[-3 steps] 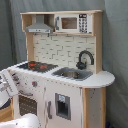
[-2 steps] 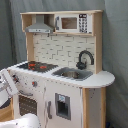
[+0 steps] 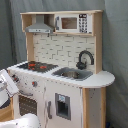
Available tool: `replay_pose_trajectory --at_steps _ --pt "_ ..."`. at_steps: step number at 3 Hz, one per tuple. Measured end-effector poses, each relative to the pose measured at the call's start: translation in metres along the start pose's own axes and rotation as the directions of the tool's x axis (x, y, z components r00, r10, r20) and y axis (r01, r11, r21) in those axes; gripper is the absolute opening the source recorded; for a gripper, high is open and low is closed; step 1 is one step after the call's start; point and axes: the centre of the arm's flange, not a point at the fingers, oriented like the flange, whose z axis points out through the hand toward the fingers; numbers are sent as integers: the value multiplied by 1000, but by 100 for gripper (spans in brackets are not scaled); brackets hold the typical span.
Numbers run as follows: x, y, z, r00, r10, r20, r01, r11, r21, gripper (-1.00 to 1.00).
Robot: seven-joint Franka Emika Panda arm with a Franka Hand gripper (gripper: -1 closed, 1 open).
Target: Play with the kitchen
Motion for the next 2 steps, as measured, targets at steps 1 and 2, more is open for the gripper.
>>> replay_pose_trajectory --at_steps 1,2 --pt "0 0 0 993 -120 1 120 993 -1 -100" --pt "1 1 0 970 -243 2 243 970 -3 -100"
